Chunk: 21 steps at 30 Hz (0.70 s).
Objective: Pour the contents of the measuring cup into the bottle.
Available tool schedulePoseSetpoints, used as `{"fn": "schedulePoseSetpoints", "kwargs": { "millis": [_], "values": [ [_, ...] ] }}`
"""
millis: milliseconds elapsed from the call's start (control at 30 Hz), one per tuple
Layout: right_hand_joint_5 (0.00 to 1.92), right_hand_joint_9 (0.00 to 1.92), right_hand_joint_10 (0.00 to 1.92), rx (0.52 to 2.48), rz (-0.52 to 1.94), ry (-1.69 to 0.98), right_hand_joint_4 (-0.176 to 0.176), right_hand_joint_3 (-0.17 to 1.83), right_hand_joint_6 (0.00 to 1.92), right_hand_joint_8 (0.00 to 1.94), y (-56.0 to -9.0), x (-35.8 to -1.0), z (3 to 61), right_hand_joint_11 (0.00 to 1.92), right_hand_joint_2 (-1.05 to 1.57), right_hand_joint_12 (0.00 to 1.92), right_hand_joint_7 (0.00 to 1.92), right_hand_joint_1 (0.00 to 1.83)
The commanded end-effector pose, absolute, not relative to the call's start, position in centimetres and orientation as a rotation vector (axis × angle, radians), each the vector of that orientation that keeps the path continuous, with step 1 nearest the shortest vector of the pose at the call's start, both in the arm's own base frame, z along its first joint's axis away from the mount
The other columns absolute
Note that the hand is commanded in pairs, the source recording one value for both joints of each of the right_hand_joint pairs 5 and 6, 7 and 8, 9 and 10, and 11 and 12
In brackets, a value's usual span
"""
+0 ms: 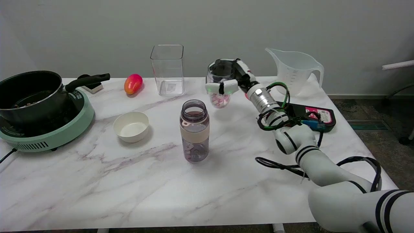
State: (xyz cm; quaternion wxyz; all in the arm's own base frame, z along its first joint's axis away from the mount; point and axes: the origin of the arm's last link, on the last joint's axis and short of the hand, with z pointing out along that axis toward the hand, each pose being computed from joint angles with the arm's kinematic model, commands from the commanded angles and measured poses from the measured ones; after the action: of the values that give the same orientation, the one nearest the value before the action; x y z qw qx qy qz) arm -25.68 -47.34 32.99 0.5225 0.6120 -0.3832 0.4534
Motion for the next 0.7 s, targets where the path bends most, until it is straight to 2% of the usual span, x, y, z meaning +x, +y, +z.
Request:
{"fn": "schedulePoseSetpoints", "kwargs": {
  "millis": [33, 300, 433, 700],
  "values": [
    [1.12, 1.22, 1.22, 1.449, 1.005, -0.522, 0.0, 0.73, 1.12, 1.34, -41.5, -16.4, 43.0, 1.0, 0.56, 1.0, 1.34, 1.43],
    [1.14, 1.23, 1.23, 1.426, 1.026, -0.426, 0.0, 0.81, 1.14, 1.35, -36.2, -10.9, 44.8, 1.02, 0.55, 1.02, 1.35, 1.44],
    [1.13, 1.23, 1.23, 1.414, 1.024, -0.412, 0.0, 0.83, 1.13, 1.34, -34.7, -10.2, 43.9, 1.01, 0.53, 1.01, 1.34, 1.45],
    [1.1, 1.23, 1.23, 1.53, 0.94, -0.4, 0.0, 0.86, 1.1, 1.33, -33.7, -10.0, 39.3, 0.98, 0.49, 0.98, 1.33, 1.46]
  ]
}}
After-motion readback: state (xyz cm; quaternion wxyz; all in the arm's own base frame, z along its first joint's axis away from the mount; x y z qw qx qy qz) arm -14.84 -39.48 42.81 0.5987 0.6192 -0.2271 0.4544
